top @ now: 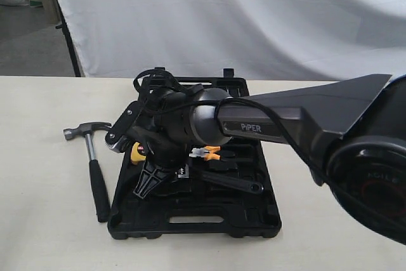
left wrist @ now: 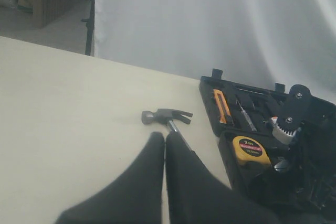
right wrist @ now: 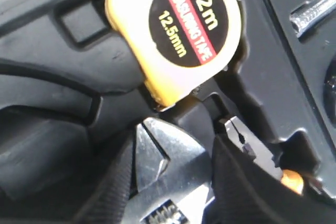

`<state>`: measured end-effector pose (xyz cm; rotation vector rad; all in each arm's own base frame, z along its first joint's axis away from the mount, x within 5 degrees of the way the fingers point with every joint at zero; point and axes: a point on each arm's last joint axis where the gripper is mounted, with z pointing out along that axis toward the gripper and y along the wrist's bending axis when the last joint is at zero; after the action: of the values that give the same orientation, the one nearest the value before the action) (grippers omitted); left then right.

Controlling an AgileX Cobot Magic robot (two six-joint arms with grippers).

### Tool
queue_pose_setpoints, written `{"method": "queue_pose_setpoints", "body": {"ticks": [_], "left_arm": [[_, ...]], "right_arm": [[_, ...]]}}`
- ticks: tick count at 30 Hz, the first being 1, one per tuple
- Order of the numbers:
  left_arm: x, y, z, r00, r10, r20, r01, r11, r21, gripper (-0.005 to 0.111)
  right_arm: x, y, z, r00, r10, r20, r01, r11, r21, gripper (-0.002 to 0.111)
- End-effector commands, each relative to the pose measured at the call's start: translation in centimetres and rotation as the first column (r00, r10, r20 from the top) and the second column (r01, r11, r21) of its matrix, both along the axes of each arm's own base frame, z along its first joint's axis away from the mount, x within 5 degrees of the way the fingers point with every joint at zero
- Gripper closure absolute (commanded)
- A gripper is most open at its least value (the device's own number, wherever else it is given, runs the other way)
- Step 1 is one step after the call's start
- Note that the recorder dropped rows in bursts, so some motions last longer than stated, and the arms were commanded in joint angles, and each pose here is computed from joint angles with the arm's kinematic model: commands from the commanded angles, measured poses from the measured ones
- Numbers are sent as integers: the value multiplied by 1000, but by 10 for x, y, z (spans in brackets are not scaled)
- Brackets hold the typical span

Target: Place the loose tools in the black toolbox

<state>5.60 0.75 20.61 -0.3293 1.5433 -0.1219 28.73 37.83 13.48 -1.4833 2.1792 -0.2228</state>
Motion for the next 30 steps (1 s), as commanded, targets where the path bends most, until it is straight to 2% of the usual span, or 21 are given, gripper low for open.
{"method": "queue_pose_setpoints", "body": {"ticks": [1, 4, 11, 17, 19, 21, 24, 25, 28, 30], "left_arm": [[-1, 1, 2, 1000, 26, 13, -26, 1000, 1, 106], [-1, 1, 2, 1000, 26, 13, -26, 1000, 1, 106], [-1, 1, 2, 1000, 26, 13, -26, 1000, 1, 106], [-1, 1, 2, 1000, 26, 13, -26, 1000, 1, 106], [-1, 1, 2, 1000, 26, 13, -26, 1000, 1, 106], [-1, 1, 2, 1000, 26, 13, -26, 1000, 1, 106], [-1, 1, 2, 1000, 26, 13, -26, 1000, 1, 106], [-1, 1, 2, 1000, 26, 13, -26, 1000, 1, 106], [-1, 1, 2, 1000, 26, 13, -26, 1000, 1, 106], [-1, 1, 2, 1000, 26, 13, -26, 1000, 1, 106]], "right_arm": [[-2, -2, 5, 995, -94, -15, 94, 995, -17, 42], [0, -4, 18, 993, -118, -5, 118, 992, -48, 40], [5, -9, 64, 988, -149, 43, 148, 988, 33, 40], [10, -19, 69, 982, -186, 34, 185, 983, 15, 41], [11, -23, 68, 979, -201, 28, 202, 979, -7, 49], [13, -28, 67, 975, -222, 22, 223, 974, -32, 63], [17, -36, 67, 966, -259, 13, 259, 963, -74, 93], [19, -40, 66, 962, -273, 10, 273, 958, -87, 107], [20, -45, 64, 953, -300, -40, 294, 950, -104, 108], [16, -45, 62, 956, -275, -100, 264, 958, -115, 108]]}}
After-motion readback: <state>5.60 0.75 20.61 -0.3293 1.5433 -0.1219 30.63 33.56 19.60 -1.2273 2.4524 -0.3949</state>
